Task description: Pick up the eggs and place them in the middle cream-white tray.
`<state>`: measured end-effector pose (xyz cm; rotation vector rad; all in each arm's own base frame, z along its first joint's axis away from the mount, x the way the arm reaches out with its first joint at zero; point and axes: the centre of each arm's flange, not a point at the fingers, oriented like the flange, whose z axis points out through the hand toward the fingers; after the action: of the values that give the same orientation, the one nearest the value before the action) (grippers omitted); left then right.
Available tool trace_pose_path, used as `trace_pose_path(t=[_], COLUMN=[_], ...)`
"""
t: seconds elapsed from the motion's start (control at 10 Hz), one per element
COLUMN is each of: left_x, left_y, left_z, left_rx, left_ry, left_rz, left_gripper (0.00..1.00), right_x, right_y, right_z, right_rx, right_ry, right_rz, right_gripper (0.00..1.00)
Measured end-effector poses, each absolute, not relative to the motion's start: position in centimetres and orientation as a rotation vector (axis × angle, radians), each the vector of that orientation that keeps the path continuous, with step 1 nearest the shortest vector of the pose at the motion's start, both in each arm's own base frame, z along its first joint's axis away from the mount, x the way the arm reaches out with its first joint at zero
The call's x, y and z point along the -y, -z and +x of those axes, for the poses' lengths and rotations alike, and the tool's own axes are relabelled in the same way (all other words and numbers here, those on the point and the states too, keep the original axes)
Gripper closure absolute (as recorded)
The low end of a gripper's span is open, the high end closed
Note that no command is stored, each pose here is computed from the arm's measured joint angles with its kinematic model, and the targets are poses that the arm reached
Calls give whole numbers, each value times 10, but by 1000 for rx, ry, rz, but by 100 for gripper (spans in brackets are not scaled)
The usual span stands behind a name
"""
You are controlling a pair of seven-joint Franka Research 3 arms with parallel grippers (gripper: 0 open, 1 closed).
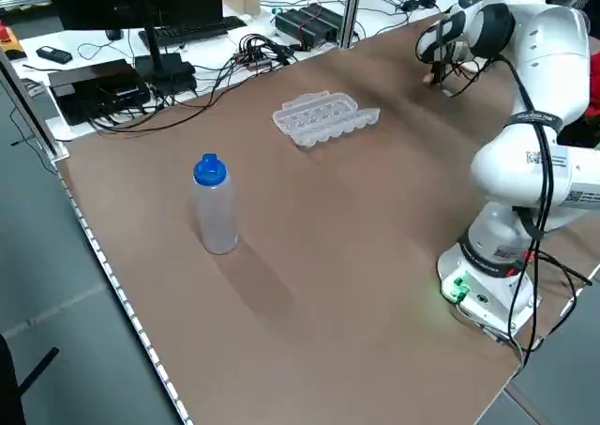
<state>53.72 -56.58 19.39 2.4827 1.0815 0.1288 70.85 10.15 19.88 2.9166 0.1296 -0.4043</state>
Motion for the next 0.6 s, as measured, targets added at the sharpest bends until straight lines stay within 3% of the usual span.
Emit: trace_pose_path(t=[0.1,0.5,0.6], left_x=[565,564,559], left_y=[-195,-207,-224], left_z=[539,547,556], left_rx=[-1083,-1081,-1083], left_ry=[-134,-154,-182], left_rz=[2481,2461,2457], left_gripper=[32,28,19], right_x=[-111,-195,-222], right_y=[-216,-270,-266], right_z=[710,701,692], right_rx=[-142,-194,-167], right_ry=[414,400,393], right_rz=[2913,2901,2892], right_gripper=[5,3,3])
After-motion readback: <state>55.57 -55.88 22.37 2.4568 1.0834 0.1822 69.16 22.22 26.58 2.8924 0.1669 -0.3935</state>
